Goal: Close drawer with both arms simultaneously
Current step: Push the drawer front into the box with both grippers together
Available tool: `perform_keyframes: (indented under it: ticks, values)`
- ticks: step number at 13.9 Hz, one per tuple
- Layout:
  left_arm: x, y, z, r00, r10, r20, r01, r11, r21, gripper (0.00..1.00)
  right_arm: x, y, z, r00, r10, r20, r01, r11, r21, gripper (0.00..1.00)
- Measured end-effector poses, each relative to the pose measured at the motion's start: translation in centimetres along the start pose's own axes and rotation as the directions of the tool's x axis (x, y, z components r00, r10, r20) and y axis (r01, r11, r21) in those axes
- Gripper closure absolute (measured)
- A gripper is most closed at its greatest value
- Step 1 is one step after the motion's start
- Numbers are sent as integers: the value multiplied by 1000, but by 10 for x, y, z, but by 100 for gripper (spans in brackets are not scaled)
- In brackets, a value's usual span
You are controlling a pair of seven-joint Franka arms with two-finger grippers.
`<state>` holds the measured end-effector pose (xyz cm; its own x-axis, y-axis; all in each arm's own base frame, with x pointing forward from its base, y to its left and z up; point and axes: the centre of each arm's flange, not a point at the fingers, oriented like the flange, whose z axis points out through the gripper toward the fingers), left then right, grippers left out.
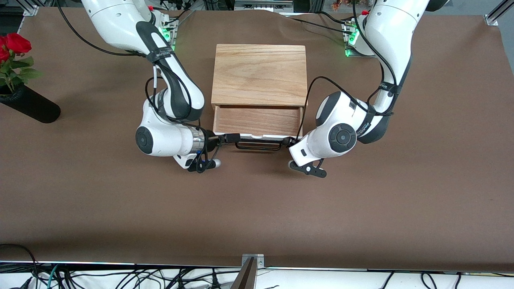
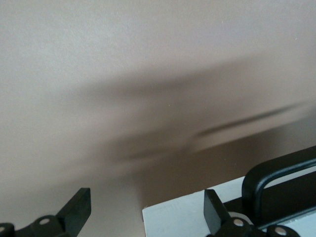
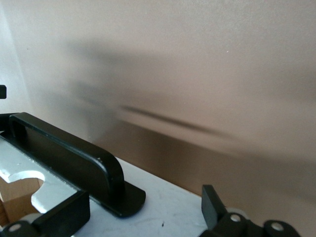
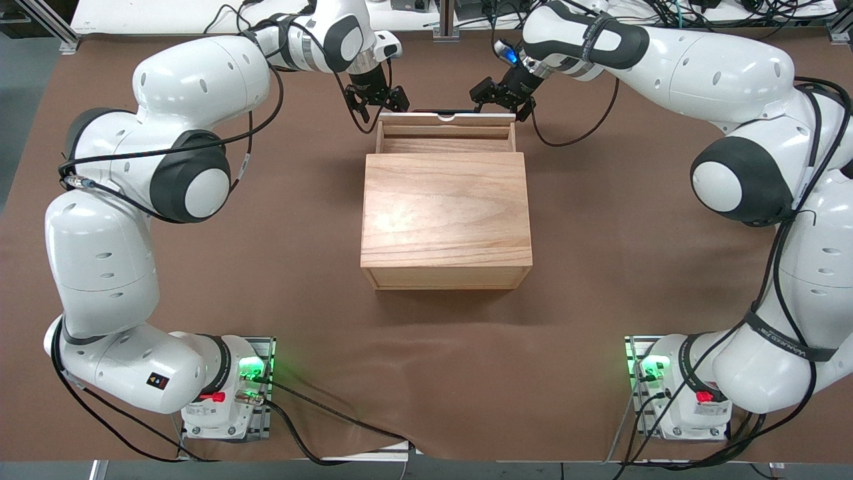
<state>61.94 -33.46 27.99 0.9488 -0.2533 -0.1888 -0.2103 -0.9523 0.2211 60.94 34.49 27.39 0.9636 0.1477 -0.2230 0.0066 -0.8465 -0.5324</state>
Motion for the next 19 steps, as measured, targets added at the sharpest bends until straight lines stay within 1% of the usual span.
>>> perform_keyframes:
  ticks: [2, 5, 8, 13, 19]
  values:
    - [-3, 2, 2, 1000, 3, 21, -3, 1000, 1, 0, -3, 0, 5, 1000, 3, 15, -3, 1000, -4, 0]
    - [-8, 7, 8, 998, 11, 61, -11, 1000, 2, 0, -9, -1, 12, 999, 5, 52, -4, 1000, -9, 0]
    - [-15, 12, 13, 994, 7, 106, -8, 1000, 4, 0, -15, -3, 14, 995, 11, 100, -10, 1000, -15, 0]
    - [-29, 23, 22, 982, -7, 191, 5, 1000, 12, 0, -30, -17, 8, 986, 52, 159, -42, 997, -64, 0]
    - [-39, 28, 32, 970, -5, 242, 0, 1000, 18, 0, -40, -19, 17, 973, 61, 224, -44, 996, -80, 0]
